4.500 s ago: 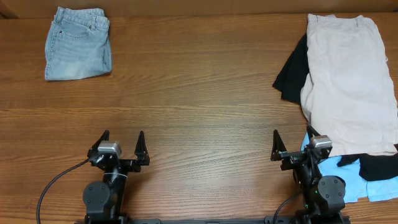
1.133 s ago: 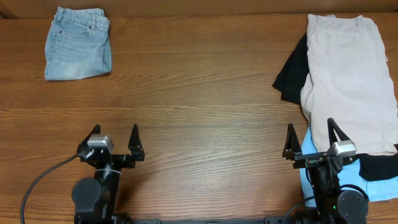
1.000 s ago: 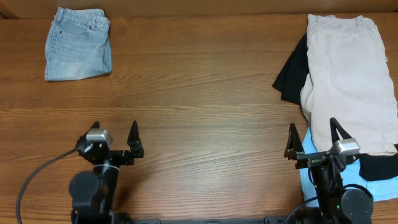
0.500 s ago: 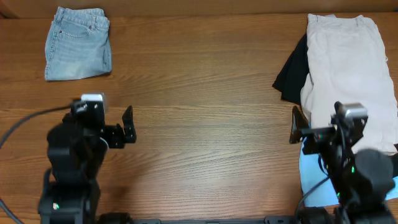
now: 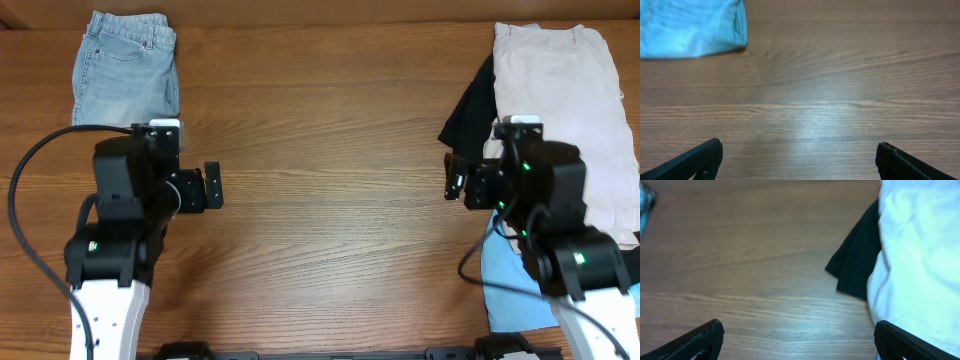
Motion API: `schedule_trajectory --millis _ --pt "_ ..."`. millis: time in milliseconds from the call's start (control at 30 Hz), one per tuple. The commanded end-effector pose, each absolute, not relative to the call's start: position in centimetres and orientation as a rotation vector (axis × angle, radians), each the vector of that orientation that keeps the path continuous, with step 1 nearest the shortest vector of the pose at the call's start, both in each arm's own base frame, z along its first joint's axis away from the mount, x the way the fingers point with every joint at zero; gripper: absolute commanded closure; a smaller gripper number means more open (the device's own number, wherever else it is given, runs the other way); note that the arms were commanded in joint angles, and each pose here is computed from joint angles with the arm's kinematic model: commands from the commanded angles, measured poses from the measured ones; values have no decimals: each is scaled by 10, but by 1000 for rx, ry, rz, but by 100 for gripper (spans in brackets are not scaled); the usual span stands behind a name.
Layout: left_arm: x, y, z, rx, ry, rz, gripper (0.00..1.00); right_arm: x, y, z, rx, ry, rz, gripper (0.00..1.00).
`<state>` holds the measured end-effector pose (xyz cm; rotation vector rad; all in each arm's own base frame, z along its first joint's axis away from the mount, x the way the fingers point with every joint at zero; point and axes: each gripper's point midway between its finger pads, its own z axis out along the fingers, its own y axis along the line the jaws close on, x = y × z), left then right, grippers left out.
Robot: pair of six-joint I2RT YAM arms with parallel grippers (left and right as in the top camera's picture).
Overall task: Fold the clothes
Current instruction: 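Raise both arms and move the right gripper over the clothes pile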
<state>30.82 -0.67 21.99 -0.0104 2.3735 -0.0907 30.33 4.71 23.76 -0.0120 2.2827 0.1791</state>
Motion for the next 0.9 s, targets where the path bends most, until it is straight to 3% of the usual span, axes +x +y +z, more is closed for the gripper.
schedule_trajectory --millis 0,267,533,667,867 --pt "319 -4 209 -6 2420 -85 0 314 54 233 -12 2313 224 0" --pt "340 -19 169 -119 2527 -253 0 328 48 197 74 2431 220 0" --pt "355 -19 198 -58 2436 -238 0 338 -35 199 403 2365 122 1" --pt "357 -19 200 -56 2427 -238 0 340 -73 195 531 2338 71 7" --pt "357 -19 200 -58 2428 -233 0 349 -100 153 693 2402 21 12"
